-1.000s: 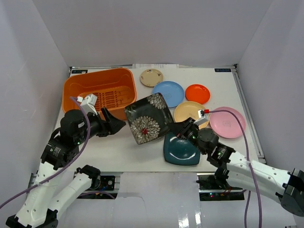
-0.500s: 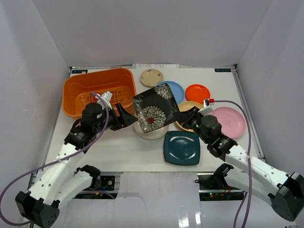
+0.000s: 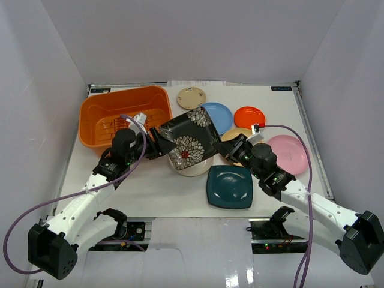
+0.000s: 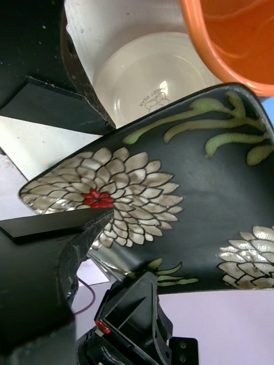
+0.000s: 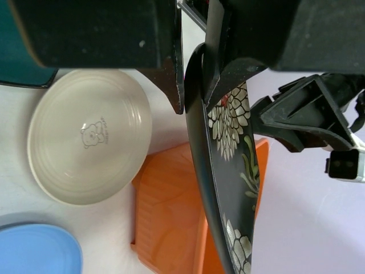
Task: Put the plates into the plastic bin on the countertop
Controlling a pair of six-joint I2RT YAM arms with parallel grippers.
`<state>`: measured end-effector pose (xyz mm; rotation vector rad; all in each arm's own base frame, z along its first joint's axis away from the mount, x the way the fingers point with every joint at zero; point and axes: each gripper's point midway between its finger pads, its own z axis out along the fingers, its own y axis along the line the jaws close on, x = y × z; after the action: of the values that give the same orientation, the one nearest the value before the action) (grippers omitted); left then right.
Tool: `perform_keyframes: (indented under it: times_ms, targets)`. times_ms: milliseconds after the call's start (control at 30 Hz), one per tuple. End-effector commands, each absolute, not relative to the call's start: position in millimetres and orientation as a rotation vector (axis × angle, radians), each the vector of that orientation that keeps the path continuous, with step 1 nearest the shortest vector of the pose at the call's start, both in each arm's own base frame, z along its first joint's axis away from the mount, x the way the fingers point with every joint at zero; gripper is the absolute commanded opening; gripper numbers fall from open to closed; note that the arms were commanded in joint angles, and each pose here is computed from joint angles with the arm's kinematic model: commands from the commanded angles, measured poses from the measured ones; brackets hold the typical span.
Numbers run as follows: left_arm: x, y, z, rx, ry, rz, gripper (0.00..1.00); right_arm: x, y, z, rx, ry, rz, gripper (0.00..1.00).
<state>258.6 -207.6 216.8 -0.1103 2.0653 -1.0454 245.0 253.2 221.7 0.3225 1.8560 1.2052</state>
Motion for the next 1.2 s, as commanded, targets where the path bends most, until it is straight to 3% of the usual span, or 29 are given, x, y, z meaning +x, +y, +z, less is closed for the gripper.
perform_keyframes:
  times_ms: [0,133,267,433,467,500,567,600,767,933,1167]
  targets:
    - [264,-210,221,-0.091,2.023,-1.047,0.64,238,258,353,0.3,1.432,1.528,0.08]
    - [264,-210,215,-0.102,2.024,-1.046,0.58,236,255,357,0.297,1.419,1.533,0.08]
    - [271,-209,224,-0.106,1.995,-1.038,0.27,234,257,352,0.292,1.434,1.546,0.08]
    - [277,-205,236,-0.136,1.967,-1.006,0.15,233,257,331,0.322,1.481,1.554,0.09]
    - [279,-204,237,-0.141,1.971,-0.996,0.13,231,259,326,0.319,1.496,1.557,0.14]
    - [282,-204,250,-0.139,1.948,-0.998,0.07,230,259,321,0.317,1.509,1.554,0.28]
    - [288,-208,260,-0.124,1.944,-0.999,0.0,228,262,315,0.276,1.534,1.539,0.41]
    - [294,-214,277,-0.105,1.914,-1.022,0.0,227,264,313,0.246,1.558,1.518,0.53]
    - [314,-214,328,-0.104,1.829,-1.035,0.0,220,269,310,0.131,1.604,1.482,0.8]
    - [353,-163,370,-0.169,1.735,-0.986,0.0,212,264,307,0.048,1.601,1.445,0.91]
    - [389,-69,348,-0.351,1.782,-1.063,0.0,208,249,273,-0.025,1.695,1.287,0.92]
